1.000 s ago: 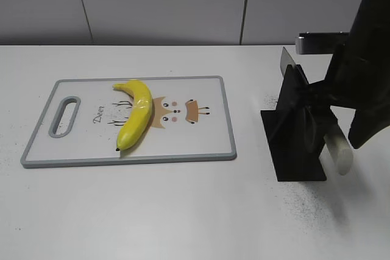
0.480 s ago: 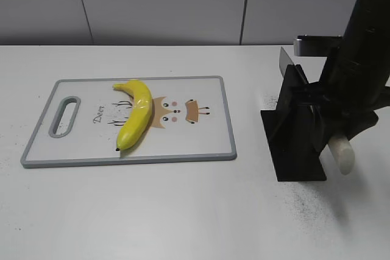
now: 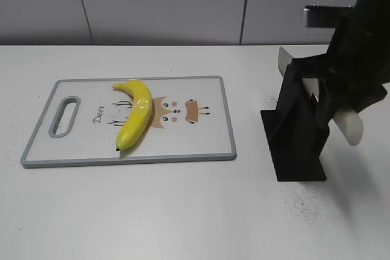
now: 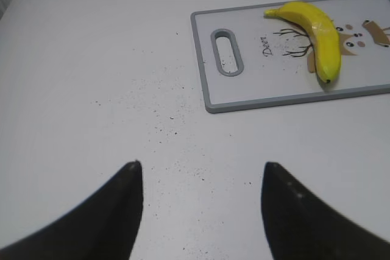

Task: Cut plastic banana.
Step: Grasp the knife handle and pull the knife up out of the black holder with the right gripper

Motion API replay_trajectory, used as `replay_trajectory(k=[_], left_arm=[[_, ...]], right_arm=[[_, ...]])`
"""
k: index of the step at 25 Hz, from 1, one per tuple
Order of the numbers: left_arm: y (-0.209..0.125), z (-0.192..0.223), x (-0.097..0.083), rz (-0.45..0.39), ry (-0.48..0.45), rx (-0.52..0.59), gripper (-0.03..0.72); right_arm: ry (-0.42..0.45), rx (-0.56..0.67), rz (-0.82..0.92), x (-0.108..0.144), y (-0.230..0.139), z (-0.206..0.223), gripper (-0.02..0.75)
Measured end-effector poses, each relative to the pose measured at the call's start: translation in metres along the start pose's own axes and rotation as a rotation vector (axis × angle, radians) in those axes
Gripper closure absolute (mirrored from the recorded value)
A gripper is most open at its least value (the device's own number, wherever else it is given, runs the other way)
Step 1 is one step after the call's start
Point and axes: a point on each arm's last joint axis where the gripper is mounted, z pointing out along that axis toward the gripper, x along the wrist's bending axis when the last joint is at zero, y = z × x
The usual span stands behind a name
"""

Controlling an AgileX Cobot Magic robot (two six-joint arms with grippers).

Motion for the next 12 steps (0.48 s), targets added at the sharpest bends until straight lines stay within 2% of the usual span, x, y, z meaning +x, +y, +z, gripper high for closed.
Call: replay_trajectory(k=[12], left_arm=[[0.0,0.0,0.0,0.0,0.0,-0.001,0.121]], right_arm=[[0.047,-0.221,-0.017,0.004,0.006,-0.065,0.576]])
